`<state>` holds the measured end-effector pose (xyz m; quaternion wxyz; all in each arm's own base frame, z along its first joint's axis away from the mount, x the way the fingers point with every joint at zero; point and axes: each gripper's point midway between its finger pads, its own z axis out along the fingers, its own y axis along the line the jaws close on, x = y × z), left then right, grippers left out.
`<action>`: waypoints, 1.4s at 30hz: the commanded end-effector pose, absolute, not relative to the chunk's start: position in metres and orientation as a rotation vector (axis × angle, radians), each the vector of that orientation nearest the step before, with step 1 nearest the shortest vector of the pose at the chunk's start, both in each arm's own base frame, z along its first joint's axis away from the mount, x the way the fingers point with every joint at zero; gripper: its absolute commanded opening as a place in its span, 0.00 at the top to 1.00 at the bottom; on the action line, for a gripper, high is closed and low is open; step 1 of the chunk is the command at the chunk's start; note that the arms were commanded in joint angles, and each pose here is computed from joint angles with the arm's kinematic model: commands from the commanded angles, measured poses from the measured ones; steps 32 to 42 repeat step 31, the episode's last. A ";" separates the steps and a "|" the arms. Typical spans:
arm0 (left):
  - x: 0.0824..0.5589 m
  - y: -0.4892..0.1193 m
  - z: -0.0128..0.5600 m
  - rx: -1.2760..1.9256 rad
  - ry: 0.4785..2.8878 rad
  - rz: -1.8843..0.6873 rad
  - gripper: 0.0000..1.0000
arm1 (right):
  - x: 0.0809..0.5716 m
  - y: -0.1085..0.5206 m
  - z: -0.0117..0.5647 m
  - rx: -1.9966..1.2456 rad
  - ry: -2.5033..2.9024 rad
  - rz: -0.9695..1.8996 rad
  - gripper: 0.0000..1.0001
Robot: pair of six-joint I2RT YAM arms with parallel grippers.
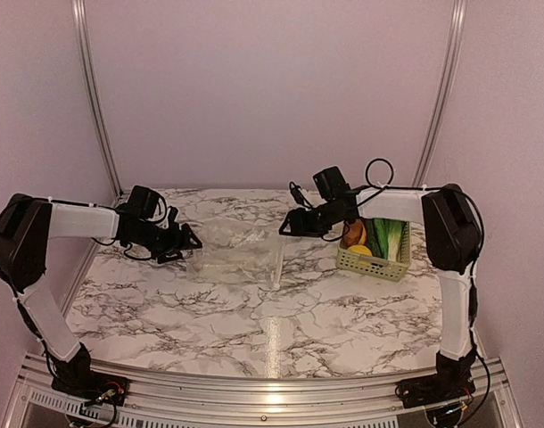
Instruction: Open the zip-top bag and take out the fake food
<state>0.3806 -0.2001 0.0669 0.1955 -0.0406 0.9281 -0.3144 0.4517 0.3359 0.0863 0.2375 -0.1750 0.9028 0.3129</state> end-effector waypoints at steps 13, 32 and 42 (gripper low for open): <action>0.407 -0.145 0.245 -0.023 2.367 -0.567 0.01 | 0.423 0.258 0.287 -0.401 2.067 0.827 0.01; 0.340 -0.115 0.201 -0.125 2.419 -0.510 0.01 | 0.308 0.176 0.272 -0.212 1.989 0.756 0.01; 0.340 -0.115 0.201 -0.125 2.419 -0.510 0.01 | 0.308 0.176 0.272 -0.212 1.989 0.756 0.01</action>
